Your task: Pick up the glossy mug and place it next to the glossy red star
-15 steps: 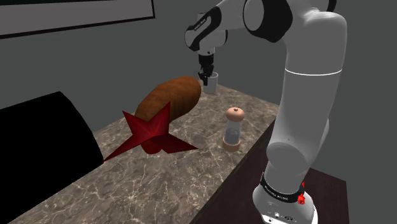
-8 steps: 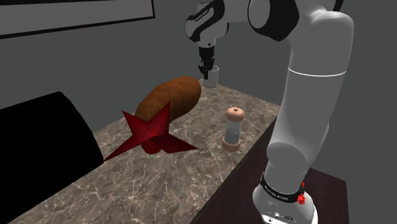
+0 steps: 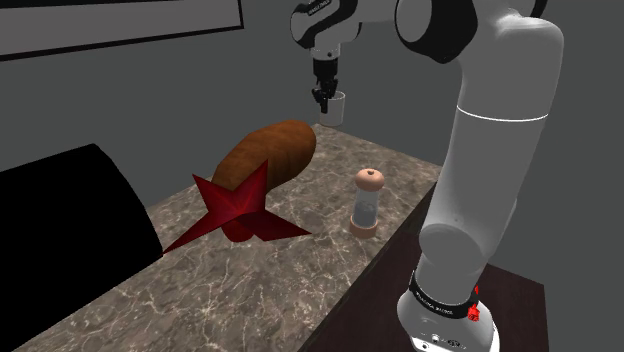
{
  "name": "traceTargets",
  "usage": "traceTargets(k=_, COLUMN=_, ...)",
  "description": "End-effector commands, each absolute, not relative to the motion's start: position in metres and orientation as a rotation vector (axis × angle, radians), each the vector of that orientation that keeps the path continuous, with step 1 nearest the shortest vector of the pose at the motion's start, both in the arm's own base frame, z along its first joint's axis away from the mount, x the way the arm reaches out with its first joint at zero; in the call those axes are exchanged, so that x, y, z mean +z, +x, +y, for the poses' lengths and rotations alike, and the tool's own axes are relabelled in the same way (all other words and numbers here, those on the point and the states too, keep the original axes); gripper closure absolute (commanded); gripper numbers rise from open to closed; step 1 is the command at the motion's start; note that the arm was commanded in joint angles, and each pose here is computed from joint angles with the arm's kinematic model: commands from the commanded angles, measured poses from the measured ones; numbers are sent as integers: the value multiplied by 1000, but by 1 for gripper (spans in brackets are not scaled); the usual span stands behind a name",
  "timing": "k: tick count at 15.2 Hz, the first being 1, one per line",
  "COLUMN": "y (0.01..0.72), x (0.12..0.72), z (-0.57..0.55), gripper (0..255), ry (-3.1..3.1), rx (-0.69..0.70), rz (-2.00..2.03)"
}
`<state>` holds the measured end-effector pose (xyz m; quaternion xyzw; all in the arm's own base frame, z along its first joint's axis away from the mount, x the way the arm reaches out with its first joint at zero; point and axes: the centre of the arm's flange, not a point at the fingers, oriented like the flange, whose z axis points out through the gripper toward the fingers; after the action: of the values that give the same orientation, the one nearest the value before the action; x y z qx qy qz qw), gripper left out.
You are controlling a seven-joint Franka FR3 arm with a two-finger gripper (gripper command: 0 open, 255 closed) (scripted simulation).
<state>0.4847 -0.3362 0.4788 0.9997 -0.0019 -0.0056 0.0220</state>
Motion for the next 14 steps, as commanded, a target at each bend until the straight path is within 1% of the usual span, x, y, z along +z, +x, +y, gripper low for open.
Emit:
traceTargets(k=1, y=485, x=490, z=-335, gripper=255, ry=3098, rx=-17, rz=-6)
traceTargets(k=14, y=485, x=558, z=-335, gripper=255, ry=3098, rx=-17, rz=-6)
